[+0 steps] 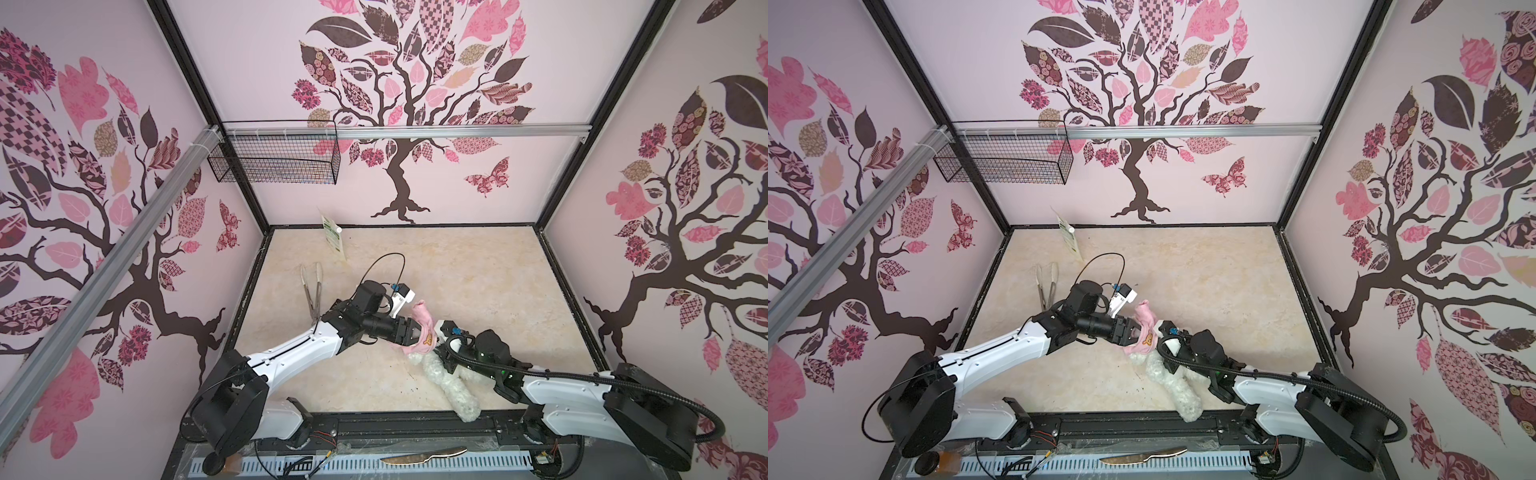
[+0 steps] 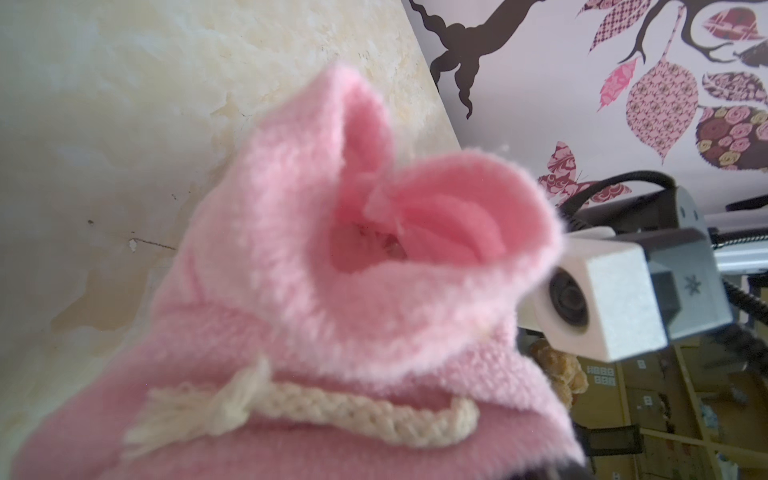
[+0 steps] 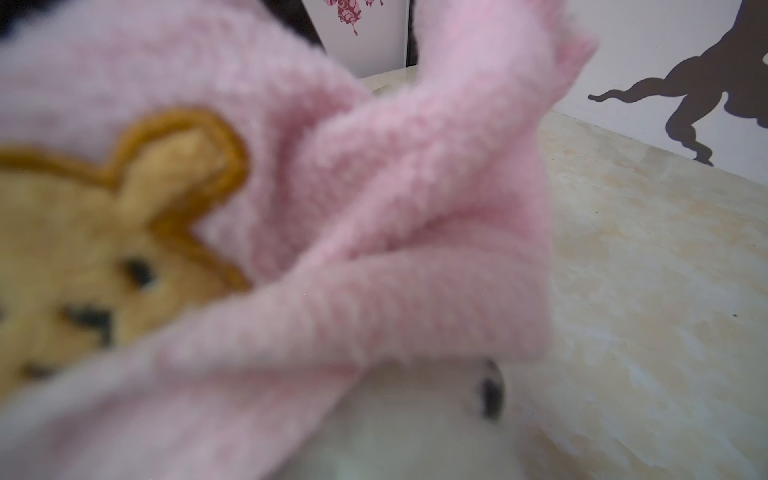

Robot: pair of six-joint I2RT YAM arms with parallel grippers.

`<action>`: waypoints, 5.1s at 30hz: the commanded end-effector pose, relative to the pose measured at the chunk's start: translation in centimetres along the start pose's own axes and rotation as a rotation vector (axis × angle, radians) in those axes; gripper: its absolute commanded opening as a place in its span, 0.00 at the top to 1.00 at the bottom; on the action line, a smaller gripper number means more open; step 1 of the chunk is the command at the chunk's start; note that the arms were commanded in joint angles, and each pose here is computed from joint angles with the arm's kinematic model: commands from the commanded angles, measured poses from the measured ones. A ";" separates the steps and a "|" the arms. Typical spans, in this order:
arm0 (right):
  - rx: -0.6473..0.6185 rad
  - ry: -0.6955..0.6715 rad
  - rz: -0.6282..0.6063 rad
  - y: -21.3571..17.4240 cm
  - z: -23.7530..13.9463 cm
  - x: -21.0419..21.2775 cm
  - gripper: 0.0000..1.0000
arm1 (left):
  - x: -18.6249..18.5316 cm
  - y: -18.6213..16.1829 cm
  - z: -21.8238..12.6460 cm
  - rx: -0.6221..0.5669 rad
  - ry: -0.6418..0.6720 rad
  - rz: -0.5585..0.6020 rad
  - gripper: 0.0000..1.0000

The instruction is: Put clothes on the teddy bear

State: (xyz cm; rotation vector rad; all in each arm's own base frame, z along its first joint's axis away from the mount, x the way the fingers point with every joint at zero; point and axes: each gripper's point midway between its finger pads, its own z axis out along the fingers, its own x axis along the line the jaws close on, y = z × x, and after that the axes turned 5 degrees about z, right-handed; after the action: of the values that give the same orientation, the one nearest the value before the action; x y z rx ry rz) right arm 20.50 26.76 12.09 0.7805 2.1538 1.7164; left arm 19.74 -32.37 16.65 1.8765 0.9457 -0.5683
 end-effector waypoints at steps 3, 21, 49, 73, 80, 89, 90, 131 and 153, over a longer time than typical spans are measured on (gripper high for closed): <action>-0.242 0.073 0.049 8.4 0.5 1.6 0.95 | -2.3 -3.4 1.5 0.133 -0.131 0.023 0.30; -0.016 -0.034 0.124 3.6 1.3 -0.3 0.56 | -1.7 0.2 -3.4 -0.049 -0.027 0.119 1.00; 0.106 0.381 0.531 13.5 -1.2 5.2 0.63 | -2.3 2.8 -7.8 -0.223 0.228 0.904 1.00; 0.126 -0.223 0.565 5.7 -2.4 -6.7 1.00 | -2.7 5.3 -11.1 -0.587 0.220 0.487 1.00; 0.179 -0.267 0.537 4.5 -1.2 -7.8 1.00 | -1.4 6.3 -12.5 -0.789 0.159 0.192 1.00; 0.176 0.004 0.599 4.7 1.9 -4.3 1.00 | 1.9 1.6 -7.3 -0.523 0.270 0.113 1.00; 0.199 -0.001 0.614 3.8 2.2 -4.4 1.00 | 2.5 1.2 -7.1 -0.517 0.272 0.075 1.00; 0.272 0.141 0.494 -3.4 3.4 -0.6 1.00 | 6.5 -3.7 -5.2 -0.311 0.236 -0.235 0.48; 0.391 0.011 0.636 -7.0 4.9 -2.2 1.00 | 10.7 -5.7 -7.2 -0.170 0.580 -0.138 0.37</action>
State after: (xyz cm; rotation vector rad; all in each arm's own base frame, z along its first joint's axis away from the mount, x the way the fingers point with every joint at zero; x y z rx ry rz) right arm 23.71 29.95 7.90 1.5265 2.4186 1.7669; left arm 20.53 -22.19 8.82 1.8219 1.4138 -0.1620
